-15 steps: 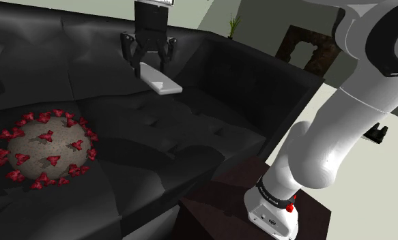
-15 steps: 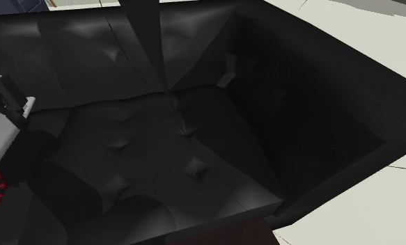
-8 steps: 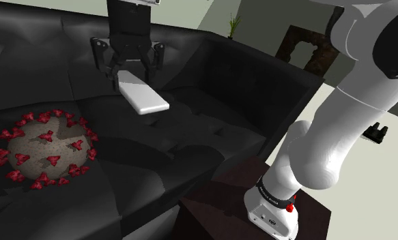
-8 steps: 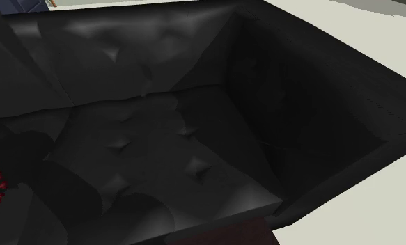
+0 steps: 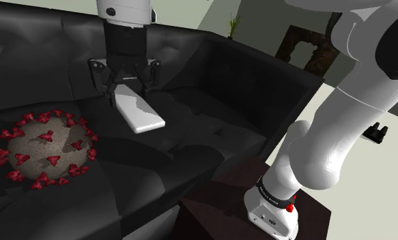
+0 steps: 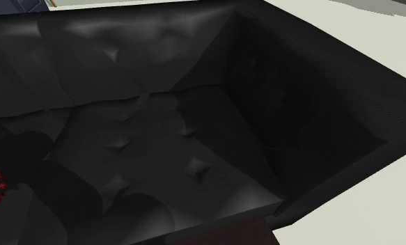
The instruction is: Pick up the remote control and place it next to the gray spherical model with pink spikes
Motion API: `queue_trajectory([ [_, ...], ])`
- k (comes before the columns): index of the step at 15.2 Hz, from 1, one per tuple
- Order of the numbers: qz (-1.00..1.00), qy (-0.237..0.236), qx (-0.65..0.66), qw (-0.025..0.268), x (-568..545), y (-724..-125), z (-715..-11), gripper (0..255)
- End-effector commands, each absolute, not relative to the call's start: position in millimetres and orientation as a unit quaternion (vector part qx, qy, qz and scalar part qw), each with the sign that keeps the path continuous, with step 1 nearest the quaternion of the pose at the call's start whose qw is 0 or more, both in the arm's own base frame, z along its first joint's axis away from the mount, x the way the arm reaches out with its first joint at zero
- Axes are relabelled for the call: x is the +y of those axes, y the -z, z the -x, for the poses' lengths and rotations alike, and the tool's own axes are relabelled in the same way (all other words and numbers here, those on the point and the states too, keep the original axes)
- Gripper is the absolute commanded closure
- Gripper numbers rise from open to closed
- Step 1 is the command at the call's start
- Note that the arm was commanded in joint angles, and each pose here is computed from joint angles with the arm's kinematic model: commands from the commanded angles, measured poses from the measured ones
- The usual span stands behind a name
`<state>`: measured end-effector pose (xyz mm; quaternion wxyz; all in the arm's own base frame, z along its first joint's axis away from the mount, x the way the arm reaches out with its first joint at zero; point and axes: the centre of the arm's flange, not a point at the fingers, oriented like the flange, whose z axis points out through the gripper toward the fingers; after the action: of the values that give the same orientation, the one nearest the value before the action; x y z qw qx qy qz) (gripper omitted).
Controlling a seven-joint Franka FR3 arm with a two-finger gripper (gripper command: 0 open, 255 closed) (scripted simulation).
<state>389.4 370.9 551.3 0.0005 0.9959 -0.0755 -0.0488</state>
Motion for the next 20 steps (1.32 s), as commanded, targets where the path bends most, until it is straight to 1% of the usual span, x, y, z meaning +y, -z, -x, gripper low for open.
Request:
queue_trajectory([
  [1,-0.996,0.049,-0.075,0.000,370.9,-541.1,-390.5,255],
  [20,-0.996,0.049,-0.075,0.000,370.9,-440.8,-390.5,255],
])
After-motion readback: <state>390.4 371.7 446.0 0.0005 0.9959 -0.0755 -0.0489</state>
